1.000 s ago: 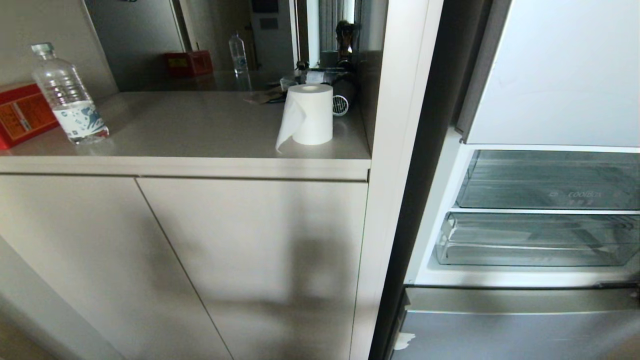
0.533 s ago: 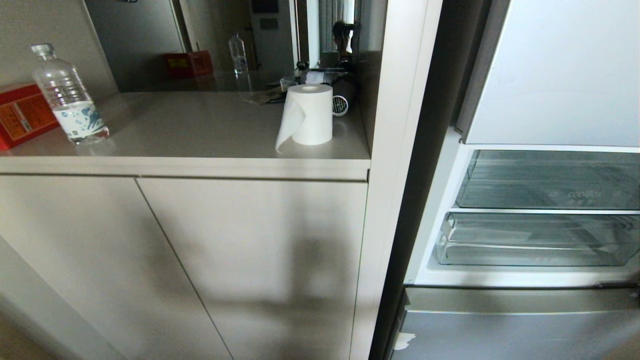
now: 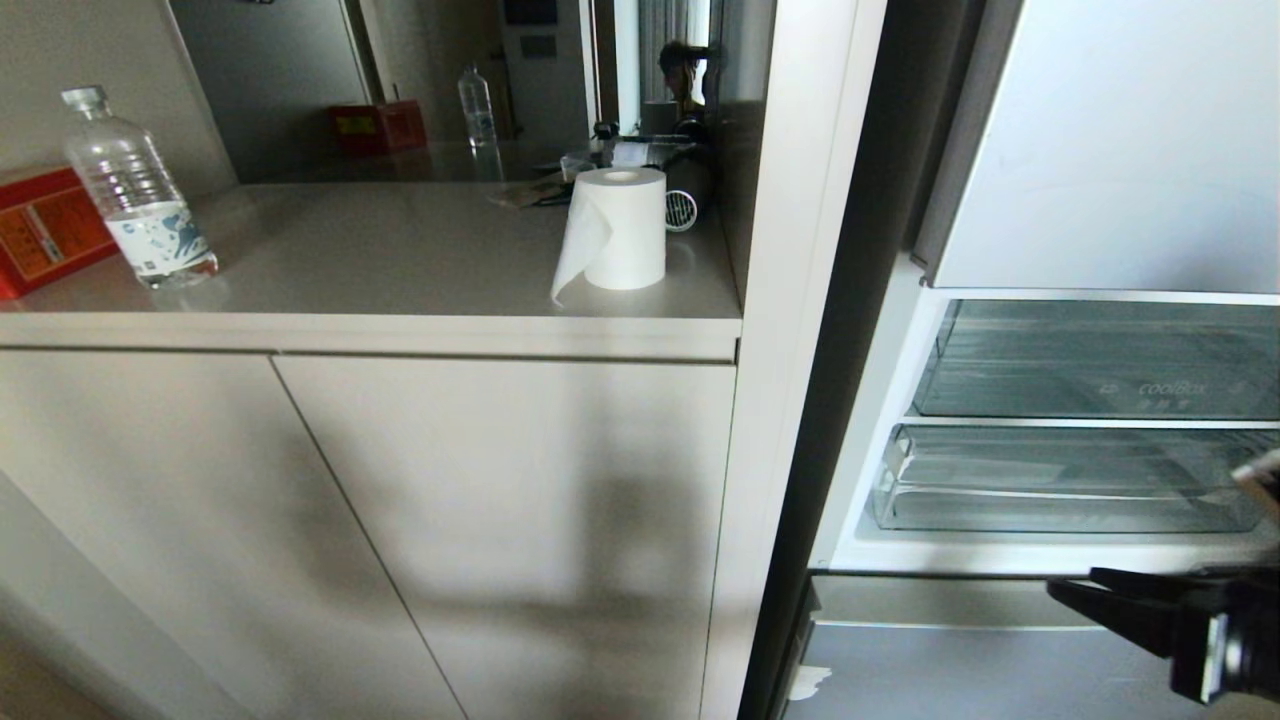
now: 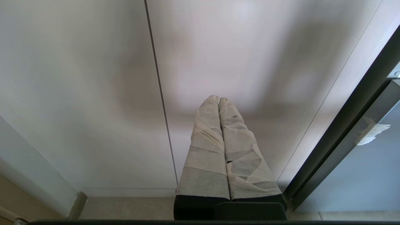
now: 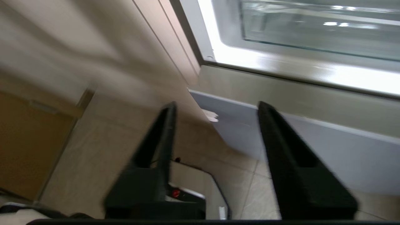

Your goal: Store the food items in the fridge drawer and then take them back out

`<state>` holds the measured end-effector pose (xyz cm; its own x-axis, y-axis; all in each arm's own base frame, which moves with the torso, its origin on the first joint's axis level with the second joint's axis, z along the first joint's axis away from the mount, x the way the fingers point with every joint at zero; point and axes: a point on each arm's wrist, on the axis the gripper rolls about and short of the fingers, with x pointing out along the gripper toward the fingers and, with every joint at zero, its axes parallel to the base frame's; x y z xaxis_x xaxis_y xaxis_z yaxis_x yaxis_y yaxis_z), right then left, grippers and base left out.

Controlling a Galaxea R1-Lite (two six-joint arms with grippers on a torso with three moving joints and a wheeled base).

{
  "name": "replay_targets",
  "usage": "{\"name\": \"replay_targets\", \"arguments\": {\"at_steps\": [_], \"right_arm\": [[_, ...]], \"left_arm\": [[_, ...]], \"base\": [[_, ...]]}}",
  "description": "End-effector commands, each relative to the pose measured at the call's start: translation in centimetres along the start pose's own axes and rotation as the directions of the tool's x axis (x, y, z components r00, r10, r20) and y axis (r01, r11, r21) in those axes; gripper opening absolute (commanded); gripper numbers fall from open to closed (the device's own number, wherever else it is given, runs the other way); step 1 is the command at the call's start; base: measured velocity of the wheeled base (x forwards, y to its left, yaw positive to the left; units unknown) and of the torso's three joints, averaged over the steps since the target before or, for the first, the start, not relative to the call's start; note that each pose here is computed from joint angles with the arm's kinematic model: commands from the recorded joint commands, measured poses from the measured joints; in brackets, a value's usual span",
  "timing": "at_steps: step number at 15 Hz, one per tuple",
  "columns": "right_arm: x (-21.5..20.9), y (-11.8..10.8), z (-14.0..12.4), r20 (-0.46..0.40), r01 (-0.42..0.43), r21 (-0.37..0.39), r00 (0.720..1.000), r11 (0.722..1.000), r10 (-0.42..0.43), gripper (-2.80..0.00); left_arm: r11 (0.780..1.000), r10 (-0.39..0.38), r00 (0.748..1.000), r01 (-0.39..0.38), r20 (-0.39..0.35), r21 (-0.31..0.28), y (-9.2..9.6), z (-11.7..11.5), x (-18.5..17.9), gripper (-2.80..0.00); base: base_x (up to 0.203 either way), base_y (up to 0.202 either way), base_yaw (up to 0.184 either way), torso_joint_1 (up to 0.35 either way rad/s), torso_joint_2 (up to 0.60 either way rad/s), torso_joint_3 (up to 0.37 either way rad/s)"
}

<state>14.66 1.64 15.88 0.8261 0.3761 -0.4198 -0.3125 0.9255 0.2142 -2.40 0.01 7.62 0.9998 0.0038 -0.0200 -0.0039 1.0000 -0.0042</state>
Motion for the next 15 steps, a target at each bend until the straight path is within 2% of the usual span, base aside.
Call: {"name": "replay_targets", "arguments": {"at_steps": [1, 3, 4, 6, 8, 10, 15], "right_arm": [[6.4, -1.6, -0.7, -0.124, -0.015, 0.032, 0.992, 0.999, 0.019, 0.0], [9.6, -2.2, -0.1, -0.006, -0.034, -0.012, 0.999, 0.999, 0.034, 0.0], [10.7, -2.4, -0.1, 0.024, -0.026, -0.023, 0.999, 0.999, 0.027, 0.0], [11.9, -2.7, -0.2, 0.113, 0.015, -0.059, 0.994, 0.998, -0.008, 0.0], [12.8, -3.2, -0.3, 0.171, 0.091, -0.078, 0.982, 0.993, -0.077, 0.0], [13.7, -3.1, -0.5, 0.209, 0.167, -0.103, 0.967, 0.981, -0.143, 0.0], [14.9, -2.4, -1.2, 0.202, 0.168, -0.111, 0.969, 0.98, -0.143, 0.0]], "left_arm": [[1.0, 0.001, 1.0, -0.001, 0.0, 0.0, 0.0, 0.0, 0.0, -2.8], [1.0, 0.001, 1.0, -0.001, 0.0, 0.0, 0.0, 0.0, 0.0, -2.8], [1.0, 0.001, 1.0, -0.001, 0.0, 0.0, 0.0, 0.0, 0.0, -2.8], [1.0, 0.001, 1.0, -0.001, 0.0, 0.0, 0.0, 0.0, 0.0, -2.8], [1.0, 0.001, 1.0, -0.001, 0.0, 0.0, 0.0, 0.0, 0.0, -2.8], [1.0, 0.001, 1.0, -0.001, 0.0, 0.0, 0.0, 0.0, 0.0, -2.8], [1.0, 0.001, 1.0, -0.001, 0.0, 0.0, 0.0, 0.0, 0.0, -2.8]], "base": [[0.0, 0.0, 0.0, 0.0, 0.0, 0.0], [0.0, 0.0, 0.0, 0.0, 0.0, 0.0], [0.0, 0.0, 0.0, 0.0, 0.0, 0.0], [0.0, 0.0, 0.0, 0.0, 0.0, 0.0], [0.0, 0.0, 0.0, 0.0, 0.0, 0.0], [0.0, 0.0, 0.0, 0.0, 0.0, 0.0], [0.0, 0.0, 0.0, 0.0, 0.0, 0.0]]}}
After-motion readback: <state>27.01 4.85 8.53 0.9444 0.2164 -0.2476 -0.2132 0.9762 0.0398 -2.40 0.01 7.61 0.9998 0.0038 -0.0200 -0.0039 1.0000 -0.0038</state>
